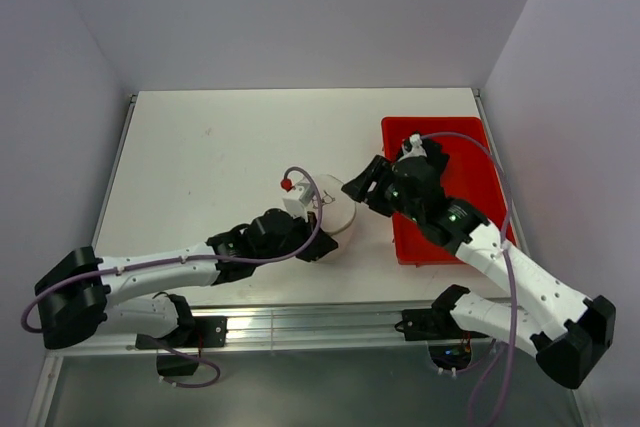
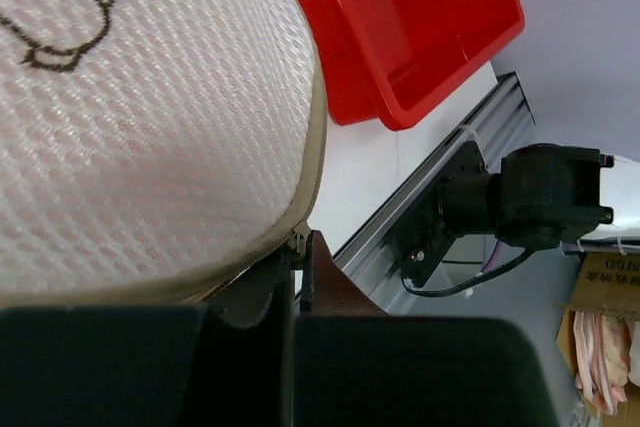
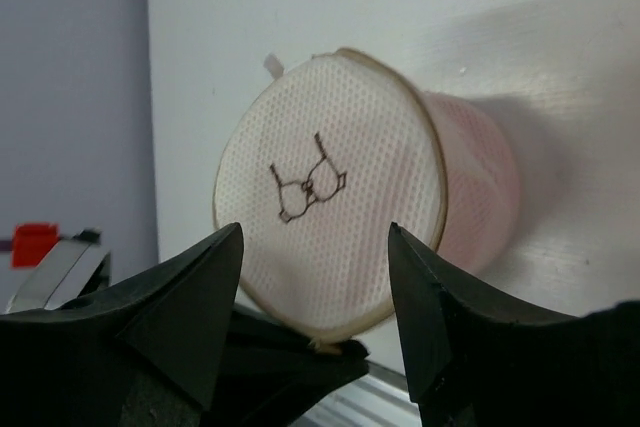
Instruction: Place the bra in the laundry bag and zip it closed
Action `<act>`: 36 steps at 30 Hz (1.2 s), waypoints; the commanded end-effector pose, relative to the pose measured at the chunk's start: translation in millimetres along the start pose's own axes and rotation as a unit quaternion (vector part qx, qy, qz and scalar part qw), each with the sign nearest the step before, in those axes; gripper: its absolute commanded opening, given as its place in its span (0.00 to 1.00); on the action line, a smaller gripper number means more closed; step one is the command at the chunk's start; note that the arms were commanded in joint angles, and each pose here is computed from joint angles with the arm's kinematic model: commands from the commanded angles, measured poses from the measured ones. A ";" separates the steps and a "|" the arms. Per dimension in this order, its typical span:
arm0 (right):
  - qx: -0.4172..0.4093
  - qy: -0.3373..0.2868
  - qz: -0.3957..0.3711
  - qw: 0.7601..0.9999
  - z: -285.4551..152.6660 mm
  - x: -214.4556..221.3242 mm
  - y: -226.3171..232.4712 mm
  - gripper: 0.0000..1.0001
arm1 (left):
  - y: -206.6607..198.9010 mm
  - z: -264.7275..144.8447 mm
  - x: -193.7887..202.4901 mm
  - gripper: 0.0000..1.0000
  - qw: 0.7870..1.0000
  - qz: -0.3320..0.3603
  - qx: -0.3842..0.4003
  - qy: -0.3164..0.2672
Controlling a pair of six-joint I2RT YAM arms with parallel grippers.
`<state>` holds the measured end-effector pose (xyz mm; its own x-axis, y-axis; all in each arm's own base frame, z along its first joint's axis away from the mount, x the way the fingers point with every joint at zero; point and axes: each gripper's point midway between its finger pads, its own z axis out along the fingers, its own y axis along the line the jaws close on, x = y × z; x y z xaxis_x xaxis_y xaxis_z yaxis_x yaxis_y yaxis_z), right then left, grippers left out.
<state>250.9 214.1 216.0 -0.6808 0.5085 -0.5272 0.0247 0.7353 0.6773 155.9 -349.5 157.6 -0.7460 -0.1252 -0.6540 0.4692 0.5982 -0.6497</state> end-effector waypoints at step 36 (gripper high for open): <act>-0.072 0.070 0.170 0.980 -10.3 67.6 -26.7 0.00 | -12.7 13.4 15.4 0.00 0.999 0.006 0.038 0.004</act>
<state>182.7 220.4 136.3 -0.7604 0.6403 -0.1089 0.2619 0.4557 0.8507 142.9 -378.3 135.7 -0.7602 -0.0752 -0.6453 0.5096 0.5472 -0.6640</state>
